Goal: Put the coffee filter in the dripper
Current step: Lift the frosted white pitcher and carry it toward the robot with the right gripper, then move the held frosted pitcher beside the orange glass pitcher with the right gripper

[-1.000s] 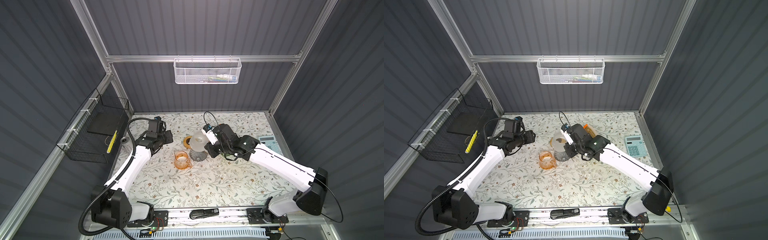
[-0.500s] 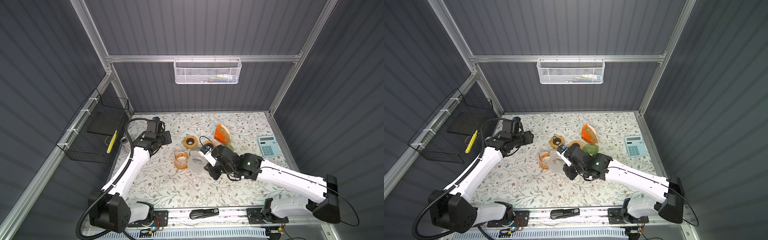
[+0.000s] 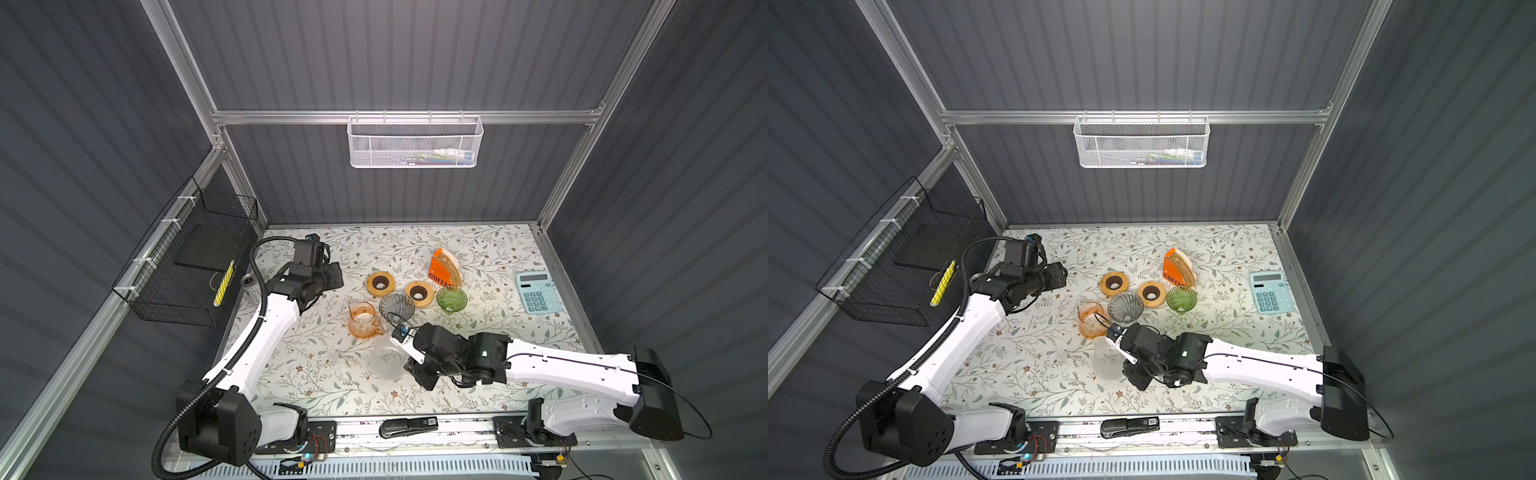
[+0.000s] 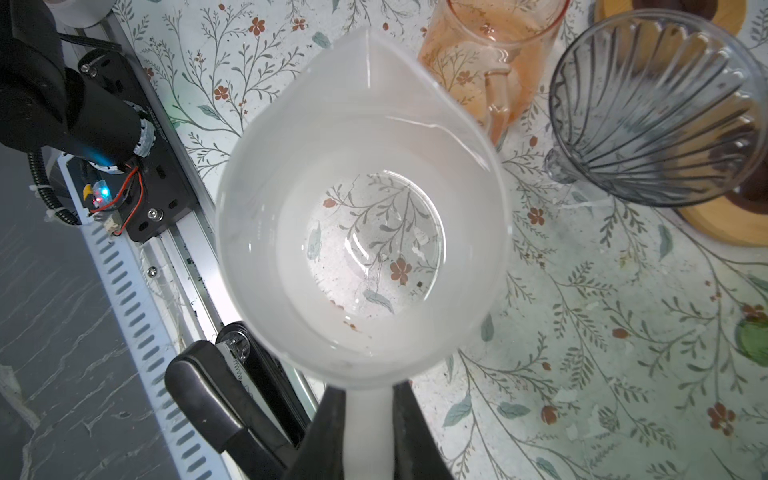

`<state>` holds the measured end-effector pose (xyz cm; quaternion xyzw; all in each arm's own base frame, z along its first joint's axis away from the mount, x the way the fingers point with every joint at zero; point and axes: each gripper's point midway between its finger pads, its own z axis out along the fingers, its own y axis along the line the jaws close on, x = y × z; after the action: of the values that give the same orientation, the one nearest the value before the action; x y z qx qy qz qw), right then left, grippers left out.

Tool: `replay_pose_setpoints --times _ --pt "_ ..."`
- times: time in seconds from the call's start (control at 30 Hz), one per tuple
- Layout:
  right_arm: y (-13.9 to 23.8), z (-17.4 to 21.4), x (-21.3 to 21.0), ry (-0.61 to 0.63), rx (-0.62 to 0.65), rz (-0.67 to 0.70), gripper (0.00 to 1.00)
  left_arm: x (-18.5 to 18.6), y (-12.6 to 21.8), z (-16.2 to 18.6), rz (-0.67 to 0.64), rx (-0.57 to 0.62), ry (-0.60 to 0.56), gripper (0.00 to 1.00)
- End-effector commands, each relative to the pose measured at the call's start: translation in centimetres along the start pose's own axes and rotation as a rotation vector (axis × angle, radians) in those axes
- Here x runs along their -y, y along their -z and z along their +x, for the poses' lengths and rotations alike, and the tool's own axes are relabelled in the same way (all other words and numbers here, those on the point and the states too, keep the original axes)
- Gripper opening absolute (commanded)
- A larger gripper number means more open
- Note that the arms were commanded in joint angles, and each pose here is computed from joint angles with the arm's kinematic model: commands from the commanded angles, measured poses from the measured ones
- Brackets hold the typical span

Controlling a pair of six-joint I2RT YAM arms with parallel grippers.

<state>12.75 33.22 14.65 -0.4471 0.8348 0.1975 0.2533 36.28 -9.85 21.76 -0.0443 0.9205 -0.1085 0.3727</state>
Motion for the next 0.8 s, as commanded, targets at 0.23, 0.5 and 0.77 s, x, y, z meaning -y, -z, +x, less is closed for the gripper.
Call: replay_pose_setpoints --times 0.23,0.5,0.77 --pt "-3.3 -4.4 -2.7 0.080 0.076 -0.095 0.00 -0.3 0.8 0.7 0.001 -0.017 -0.001 0.56" --pt "-5.6 -5.7 -3.9 0.125 0.064 -0.135 0.00 -1.9 1.6 2.4 -0.069 -0.066 -0.011 0.57" --pt "-7.3 -6.4 -4.7 0.184 0.056 -0.159 0.00 -3.4 2.4 3.2 -0.146 -0.095 -0.016 0.57"
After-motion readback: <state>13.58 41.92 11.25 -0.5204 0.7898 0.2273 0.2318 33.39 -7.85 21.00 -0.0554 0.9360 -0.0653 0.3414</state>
